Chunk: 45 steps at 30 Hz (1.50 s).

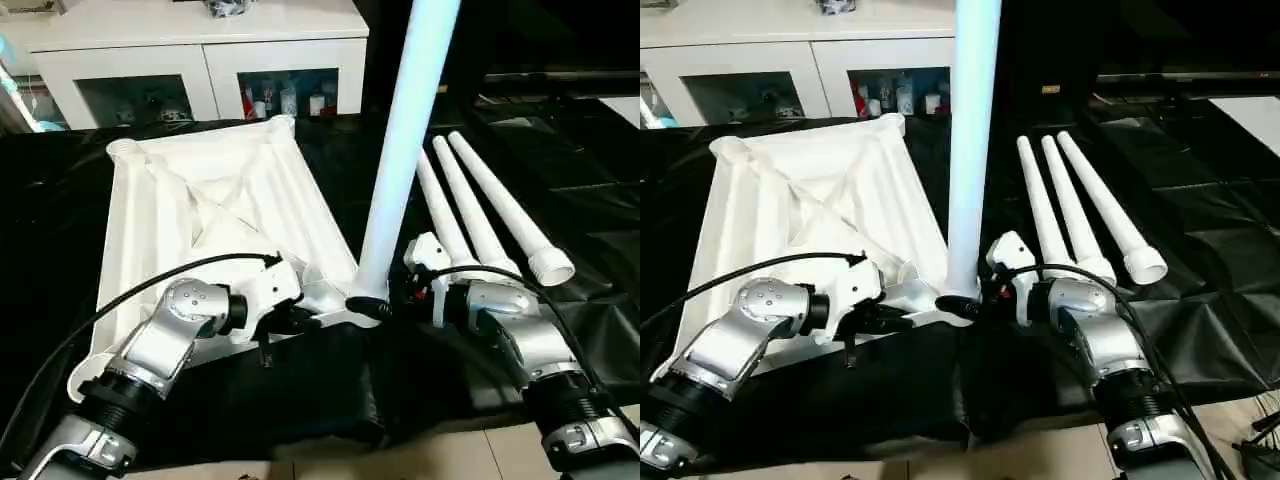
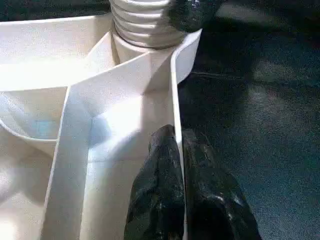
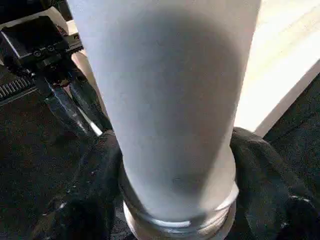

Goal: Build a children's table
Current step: Rotate leg to tighten

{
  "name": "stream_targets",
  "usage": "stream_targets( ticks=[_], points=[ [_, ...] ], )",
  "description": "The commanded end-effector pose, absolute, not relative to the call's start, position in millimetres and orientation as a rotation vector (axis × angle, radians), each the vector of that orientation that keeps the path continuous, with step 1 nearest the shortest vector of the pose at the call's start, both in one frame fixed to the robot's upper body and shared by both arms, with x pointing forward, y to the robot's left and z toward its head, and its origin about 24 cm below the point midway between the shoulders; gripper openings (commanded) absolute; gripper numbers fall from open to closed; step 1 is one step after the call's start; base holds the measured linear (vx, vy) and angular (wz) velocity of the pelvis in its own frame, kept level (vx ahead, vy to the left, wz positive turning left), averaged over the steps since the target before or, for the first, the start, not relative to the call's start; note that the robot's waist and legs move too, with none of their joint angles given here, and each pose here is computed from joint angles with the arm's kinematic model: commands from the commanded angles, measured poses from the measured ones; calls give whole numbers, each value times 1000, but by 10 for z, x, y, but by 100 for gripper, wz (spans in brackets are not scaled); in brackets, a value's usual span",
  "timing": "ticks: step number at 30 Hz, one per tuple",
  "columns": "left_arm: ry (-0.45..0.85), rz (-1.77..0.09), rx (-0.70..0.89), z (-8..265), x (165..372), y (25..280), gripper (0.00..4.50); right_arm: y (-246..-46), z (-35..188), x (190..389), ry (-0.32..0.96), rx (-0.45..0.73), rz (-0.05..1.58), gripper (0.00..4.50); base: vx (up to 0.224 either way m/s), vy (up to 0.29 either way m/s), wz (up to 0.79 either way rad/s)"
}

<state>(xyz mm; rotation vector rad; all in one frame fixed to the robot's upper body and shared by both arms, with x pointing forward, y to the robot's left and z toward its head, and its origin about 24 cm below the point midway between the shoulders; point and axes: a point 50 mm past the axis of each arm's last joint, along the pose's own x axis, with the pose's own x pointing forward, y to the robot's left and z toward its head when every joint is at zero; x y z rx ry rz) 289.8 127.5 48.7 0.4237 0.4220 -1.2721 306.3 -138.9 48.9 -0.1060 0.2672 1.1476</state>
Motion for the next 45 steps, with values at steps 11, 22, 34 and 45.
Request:
stream_targets(
  ticks=[11, 22, 34, 45],
  points=[
    [363, -1318, 396, 526, 2874, 1224, 0, -1356, 381, 3014, 310, -124, 1171, 272, 0, 0, 0],
    [414, -1090, 304, 415, 3038, 1021, 0, -1100, 95, 3132, 331, 66, 732, 272, 0, 0, 0],
    [461, -815, 284, 365, 3243, 652, 0, -602, -27, 3227, 408, 169, 433, 272, 0, 0, 0],
    [429, -925, 326, 388, 3156, 755, 0, -627, 156, 3315, 317, 179, 558, 377, 0, 0, 0]
  ],
)
